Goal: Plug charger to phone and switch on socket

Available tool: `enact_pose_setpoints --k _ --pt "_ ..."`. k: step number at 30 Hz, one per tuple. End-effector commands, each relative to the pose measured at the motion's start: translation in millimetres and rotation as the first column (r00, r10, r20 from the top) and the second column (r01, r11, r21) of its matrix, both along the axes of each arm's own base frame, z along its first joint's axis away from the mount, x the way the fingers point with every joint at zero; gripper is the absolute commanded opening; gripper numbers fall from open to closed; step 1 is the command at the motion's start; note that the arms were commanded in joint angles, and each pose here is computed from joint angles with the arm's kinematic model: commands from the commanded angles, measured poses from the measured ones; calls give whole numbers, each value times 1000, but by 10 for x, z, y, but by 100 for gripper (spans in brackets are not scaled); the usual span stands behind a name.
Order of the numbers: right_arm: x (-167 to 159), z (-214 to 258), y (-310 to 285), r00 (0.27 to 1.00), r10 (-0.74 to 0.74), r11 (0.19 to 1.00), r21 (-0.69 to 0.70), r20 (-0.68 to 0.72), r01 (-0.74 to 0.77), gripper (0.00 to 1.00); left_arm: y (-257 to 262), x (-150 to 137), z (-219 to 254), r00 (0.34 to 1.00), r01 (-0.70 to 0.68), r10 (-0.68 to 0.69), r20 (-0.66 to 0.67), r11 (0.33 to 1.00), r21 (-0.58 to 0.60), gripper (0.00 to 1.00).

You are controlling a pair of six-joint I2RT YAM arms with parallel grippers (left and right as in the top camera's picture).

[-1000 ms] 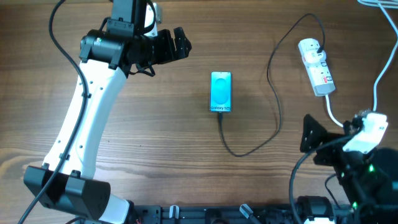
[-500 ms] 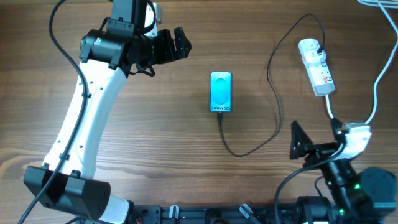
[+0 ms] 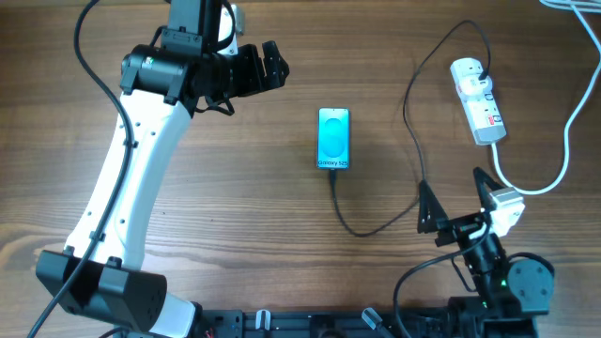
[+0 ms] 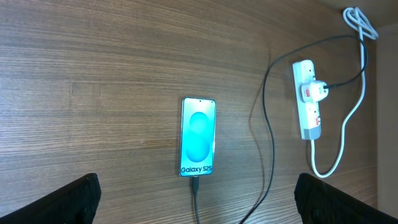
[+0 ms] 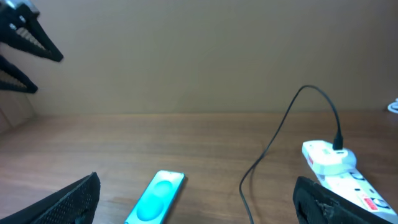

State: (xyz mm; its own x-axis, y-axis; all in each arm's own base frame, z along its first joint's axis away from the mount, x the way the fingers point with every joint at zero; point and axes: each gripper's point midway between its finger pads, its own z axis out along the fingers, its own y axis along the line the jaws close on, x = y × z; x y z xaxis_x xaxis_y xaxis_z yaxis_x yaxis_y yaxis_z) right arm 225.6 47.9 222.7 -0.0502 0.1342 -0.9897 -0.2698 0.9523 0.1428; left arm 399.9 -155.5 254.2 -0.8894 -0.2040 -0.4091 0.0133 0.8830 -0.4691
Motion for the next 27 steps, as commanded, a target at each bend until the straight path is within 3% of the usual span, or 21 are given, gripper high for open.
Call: enact_pose_setpoints --k 1,20,27 --pt "13 -46 16 999 8 1000 -6 35 -7 100 16 8 6 1000 7 -7 10 1000 11 100" --pt "161 -124 -176 981 -108 994 12 159 107 100 16 8 6 1000 7 -7 10 1000 11 100" --pt "186 -299 -217 987 -132 991 2 88 132 100 16 8 6 1000 7 -7 10 1000 11 100"
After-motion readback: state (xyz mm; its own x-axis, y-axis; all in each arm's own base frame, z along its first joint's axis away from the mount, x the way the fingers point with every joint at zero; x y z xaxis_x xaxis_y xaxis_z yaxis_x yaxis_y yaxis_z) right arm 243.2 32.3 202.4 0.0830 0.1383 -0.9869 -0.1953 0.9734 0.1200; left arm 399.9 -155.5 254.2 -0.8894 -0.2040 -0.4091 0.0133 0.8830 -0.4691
